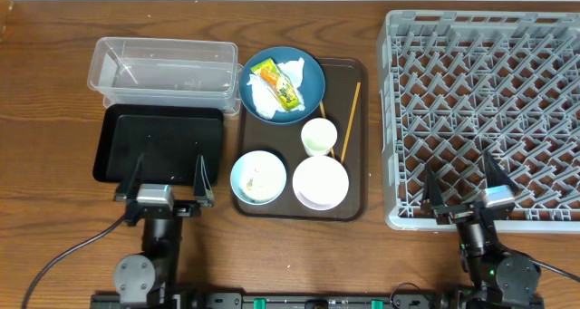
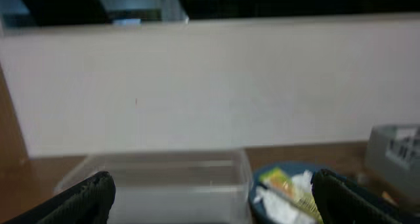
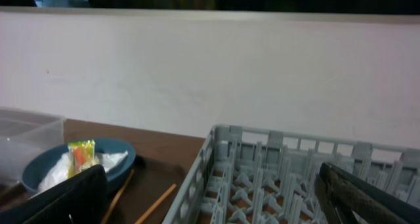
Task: Sort waste into correct bins and load items into the dishwasher rack
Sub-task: 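Reach the left gripper to the blue plate and grasp the wrapper and tissue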
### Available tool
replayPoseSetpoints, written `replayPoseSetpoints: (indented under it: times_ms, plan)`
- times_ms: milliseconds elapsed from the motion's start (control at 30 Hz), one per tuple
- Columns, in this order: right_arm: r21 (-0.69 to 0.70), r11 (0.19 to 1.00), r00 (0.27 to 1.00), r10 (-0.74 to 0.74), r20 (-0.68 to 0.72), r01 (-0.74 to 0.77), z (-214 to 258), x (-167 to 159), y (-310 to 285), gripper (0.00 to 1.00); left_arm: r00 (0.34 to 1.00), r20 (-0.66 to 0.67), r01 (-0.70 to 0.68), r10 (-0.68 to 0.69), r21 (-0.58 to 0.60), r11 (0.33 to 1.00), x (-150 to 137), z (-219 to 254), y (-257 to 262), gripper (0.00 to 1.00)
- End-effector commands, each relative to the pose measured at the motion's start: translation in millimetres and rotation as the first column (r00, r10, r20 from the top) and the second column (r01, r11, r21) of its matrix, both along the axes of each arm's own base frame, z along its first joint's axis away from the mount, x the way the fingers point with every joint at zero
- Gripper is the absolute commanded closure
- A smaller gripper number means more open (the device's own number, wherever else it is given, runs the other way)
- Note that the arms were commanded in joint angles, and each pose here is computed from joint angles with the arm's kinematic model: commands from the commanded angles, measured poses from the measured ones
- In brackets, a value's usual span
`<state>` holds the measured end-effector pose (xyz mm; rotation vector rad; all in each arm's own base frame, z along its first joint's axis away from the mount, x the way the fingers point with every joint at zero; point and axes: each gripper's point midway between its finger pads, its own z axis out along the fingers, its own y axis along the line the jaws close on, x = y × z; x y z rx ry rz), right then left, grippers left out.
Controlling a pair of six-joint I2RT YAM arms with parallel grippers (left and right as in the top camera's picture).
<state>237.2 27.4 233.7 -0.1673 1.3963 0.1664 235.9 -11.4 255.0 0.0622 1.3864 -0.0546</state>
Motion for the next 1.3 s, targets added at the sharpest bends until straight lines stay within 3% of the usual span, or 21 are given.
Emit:
replayPoseSetpoints:
  times_ms: [0, 233, 500, 733, 900, 1100, 1267]
  plan:
    - [0.002, 1.000, 0.999, 0.028, 0.028, -0.028, 28, -3, 5, 0.01, 0.999, 0.016, 0.040, -0.040, 0.016, 0.999, -1, 28, -7, 0.02]
    - [-0.005, 0.996, 0.996, 0.084, -0.035, -0.084, 57, 11, 13, 0.01, 0.991, -0.053, 0.125, -0.123, 0.023, 0.992, 26, 76, -20, 0.02]
    - [0.026, 0.979, 0.963, 0.203, -0.178, -0.201, 93, 45, 27, 0.01, 0.920, -0.322, 0.224, -0.222, -0.032, 0.974, 81, 107, -36, 0.02]
    - [0.060, 0.969, 0.887, 0.243, -0.393, -0.239, 117, 84, 29, 0.01, 0.776, -0.587, 0.218, -0.229, -0.092, 0.972, 122, 114, -38, 0.02]
    - [0.054, 0.975, 0.793, 0.206, -0.574, -0.215, 115, 102, 21, 0.01, 0.662, -0.722, 0.246, -0.200, -0.044, 0.968, 147, 107, -56, 0.02]
    - [-0.138, 0.987, 0.623, -0.056, -0.780, -0.085, 88, 113, 2, 0.01, 0.540, -0.811, 0.400, -0.224, 0.013, 0.917, 172, 79, -112, 0.02]
    - [-0.208, 0.961, 0.569, -0.068, -0.820, -0.184, 70, 120, 26, 0.01, 0.460, -0.856, 0.473, -0.235, 0.012, 0.881, 184, 41, -143, 0.02]
